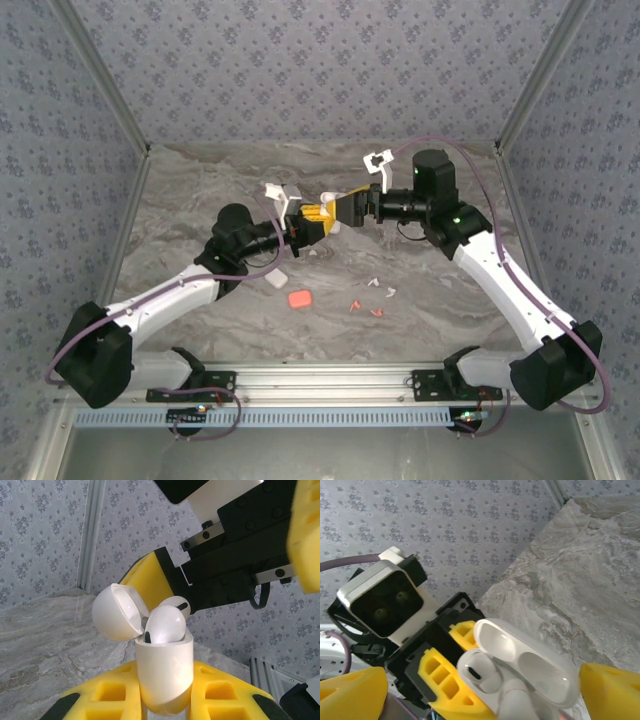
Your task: Insert the wireless bluetooth earbuds into the charging case
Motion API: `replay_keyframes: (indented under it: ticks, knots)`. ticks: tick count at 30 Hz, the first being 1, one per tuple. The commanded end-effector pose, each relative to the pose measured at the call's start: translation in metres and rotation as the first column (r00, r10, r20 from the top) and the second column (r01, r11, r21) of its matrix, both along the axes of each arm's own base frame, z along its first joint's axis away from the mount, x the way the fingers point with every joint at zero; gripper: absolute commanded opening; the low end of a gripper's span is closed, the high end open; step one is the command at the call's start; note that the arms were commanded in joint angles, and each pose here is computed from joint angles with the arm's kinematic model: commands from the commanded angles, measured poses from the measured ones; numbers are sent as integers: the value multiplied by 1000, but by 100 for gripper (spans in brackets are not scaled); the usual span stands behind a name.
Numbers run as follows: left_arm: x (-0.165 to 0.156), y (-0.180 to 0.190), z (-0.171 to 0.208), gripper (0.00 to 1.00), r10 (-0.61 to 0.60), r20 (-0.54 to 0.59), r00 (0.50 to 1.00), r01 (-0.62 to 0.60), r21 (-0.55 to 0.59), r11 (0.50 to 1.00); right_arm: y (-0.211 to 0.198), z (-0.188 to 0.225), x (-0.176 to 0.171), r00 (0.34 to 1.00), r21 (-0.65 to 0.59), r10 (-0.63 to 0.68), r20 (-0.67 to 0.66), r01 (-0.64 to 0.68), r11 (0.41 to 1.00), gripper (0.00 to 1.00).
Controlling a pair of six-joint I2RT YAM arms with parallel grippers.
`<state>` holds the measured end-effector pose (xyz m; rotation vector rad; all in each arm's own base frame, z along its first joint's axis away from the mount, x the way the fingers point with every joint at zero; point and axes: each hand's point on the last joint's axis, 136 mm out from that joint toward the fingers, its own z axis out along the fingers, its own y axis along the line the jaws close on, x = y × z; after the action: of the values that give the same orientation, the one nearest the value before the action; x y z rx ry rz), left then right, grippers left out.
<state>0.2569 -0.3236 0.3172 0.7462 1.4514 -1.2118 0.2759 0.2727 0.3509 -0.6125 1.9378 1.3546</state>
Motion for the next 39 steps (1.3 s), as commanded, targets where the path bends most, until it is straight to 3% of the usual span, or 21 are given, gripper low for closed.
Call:
replay_keyframes:
  ticks: [1,8,26,34,39]
  knots:
    - [-3,-3,26,0,-20,59,998,23,-49,999,4,25,-9,998,51,51,39,-53,997,100]
    - [1,-4,17,0,-8,43,999,9,-31,999,1,28,-17,996,41,64,67,-67,997,95]
    - [3,-5,9,0,-4,22,1000,5,-15,1000,-14,16,-20,996,-25,-2,88,4,1000,95]
    - [3,-4,12,0,-3,30,1000,3,-18,1000,-27,-3,-6,993,-127,-98,70,106,986,96]
    - [4,-2,9,0,15,29,999,-15,-3,1000,-49,-7,7,969,-188,-221,110,239,953,97]
